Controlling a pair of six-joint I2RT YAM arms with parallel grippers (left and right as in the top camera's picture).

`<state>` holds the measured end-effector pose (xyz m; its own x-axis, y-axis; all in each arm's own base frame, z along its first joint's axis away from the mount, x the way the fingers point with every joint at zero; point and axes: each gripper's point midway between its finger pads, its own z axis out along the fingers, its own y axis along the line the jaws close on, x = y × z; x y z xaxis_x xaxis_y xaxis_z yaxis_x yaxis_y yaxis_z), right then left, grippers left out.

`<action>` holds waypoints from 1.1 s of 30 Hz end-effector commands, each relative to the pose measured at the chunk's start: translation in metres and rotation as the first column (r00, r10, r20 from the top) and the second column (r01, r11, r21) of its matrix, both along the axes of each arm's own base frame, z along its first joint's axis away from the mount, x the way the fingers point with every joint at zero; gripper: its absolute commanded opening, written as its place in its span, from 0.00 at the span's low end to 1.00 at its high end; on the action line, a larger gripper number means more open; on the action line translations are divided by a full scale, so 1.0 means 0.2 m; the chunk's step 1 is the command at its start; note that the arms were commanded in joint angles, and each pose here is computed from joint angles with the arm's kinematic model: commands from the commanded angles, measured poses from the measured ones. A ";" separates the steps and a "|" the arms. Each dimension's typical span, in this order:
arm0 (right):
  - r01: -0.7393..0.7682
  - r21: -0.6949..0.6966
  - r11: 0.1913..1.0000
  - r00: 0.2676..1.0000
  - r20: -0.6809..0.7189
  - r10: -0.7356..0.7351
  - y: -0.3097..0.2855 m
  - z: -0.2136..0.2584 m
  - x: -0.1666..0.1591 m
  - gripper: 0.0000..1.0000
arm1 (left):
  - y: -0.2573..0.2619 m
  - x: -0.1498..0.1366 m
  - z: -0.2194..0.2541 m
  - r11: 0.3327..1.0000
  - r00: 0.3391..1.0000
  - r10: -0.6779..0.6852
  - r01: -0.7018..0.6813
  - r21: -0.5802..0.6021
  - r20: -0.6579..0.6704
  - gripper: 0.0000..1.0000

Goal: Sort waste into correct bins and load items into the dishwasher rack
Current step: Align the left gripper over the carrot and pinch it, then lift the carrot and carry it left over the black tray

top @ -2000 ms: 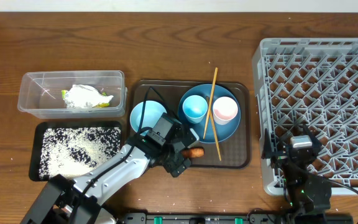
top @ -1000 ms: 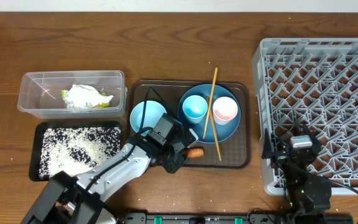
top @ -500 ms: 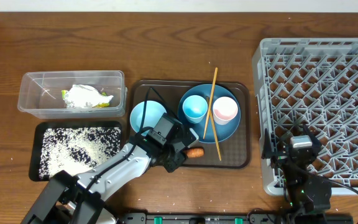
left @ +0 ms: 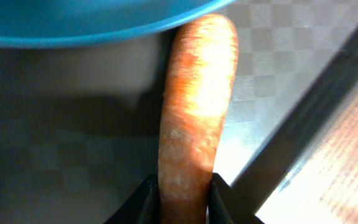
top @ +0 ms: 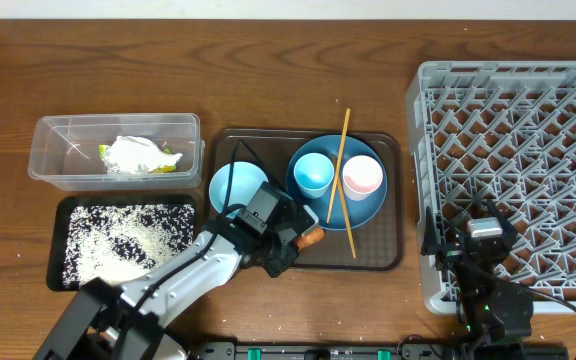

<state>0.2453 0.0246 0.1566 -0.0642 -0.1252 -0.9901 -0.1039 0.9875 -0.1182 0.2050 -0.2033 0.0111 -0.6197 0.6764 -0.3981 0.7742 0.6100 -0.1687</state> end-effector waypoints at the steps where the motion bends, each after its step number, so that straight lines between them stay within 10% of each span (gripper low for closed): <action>1: 0.002 -0.011 1.000 1.000 -0.004 -0.002 0.00 -0.01 0.00 0.99 | -0.03 0.02 0.10 0.999 0.999 0.000 0.002 -0.049 0.045 0.23; 33: 0.002 -0.011 1.000 1.000 -0.004 -0.002 0.00 -0.01 0.00 0.99 | -0.03 -0.04 0.40 0.981 0.994 0.069 -0.051 -0.187 0.091 0.14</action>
<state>0.2453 0.0246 0.1566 -0.0642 -0.1252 -0.9901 -0.1039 0.9875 -0.1182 0.1959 -0.2057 0.0725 -0.5751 0.6169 -0.5374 0.7907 0.5877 -0.1715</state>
